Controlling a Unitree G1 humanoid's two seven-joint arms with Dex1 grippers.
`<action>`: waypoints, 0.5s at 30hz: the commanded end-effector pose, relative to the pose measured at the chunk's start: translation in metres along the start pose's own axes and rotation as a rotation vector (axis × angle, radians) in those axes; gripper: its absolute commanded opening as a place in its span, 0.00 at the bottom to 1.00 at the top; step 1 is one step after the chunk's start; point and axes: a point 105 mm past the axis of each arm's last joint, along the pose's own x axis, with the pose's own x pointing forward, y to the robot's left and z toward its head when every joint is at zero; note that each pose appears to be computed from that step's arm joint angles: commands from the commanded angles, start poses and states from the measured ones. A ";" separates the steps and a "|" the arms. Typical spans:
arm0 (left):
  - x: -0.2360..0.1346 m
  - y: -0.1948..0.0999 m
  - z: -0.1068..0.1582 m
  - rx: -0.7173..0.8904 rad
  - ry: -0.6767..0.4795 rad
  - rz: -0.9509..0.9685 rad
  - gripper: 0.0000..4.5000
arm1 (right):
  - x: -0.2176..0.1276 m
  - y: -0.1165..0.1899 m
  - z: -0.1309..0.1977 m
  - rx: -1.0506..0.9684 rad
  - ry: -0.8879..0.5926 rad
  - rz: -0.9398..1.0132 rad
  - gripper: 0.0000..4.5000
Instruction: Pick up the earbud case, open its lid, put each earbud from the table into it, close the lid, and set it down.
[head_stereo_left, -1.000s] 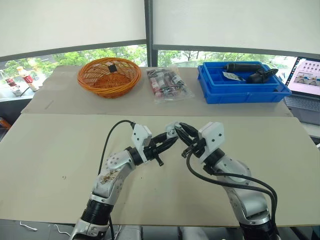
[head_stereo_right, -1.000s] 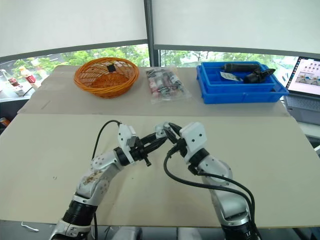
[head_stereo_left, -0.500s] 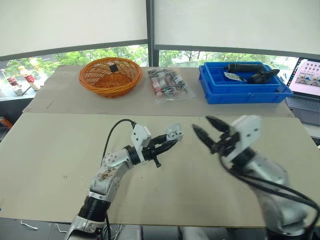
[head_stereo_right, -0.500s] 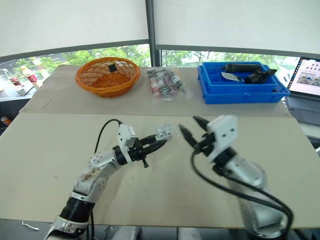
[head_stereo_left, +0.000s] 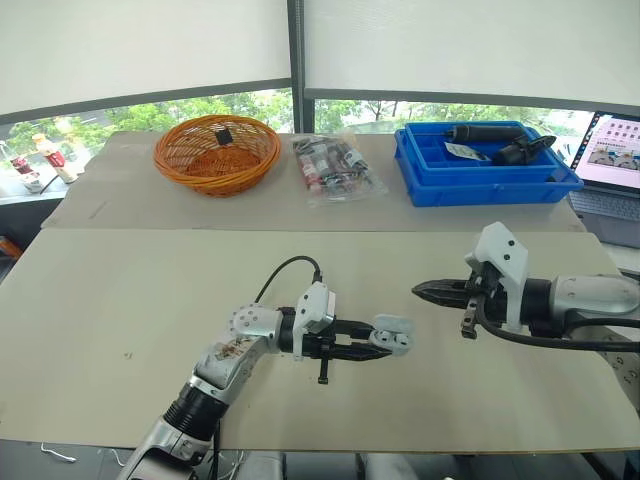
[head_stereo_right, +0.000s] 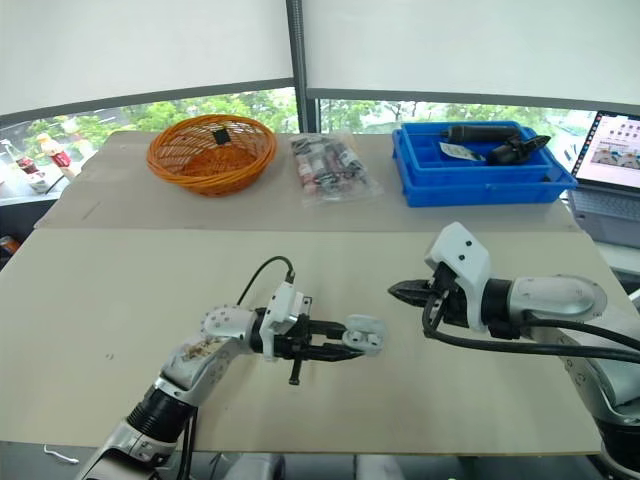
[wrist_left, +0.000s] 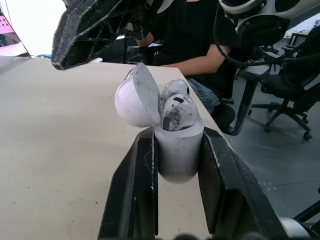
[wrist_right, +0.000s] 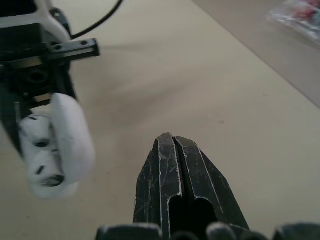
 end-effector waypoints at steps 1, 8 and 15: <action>0.002 0.003 0.009 0.051 -0.018 0.004 0.13 | 0.000 0.028 0.004 -0.003 -0.018 0.126 0.00; 0.000 0.008 0.005 0.023 -0.003 0.037 0.13 | -0.006 0.052 0.000 0.043 -0.023 0.195 0.00; 0.001 0.024 -0.016 -0.298 0.128 0.079 0.13 | -0.011 0.041 -0.008 0.063 -0.021 0.058 0.00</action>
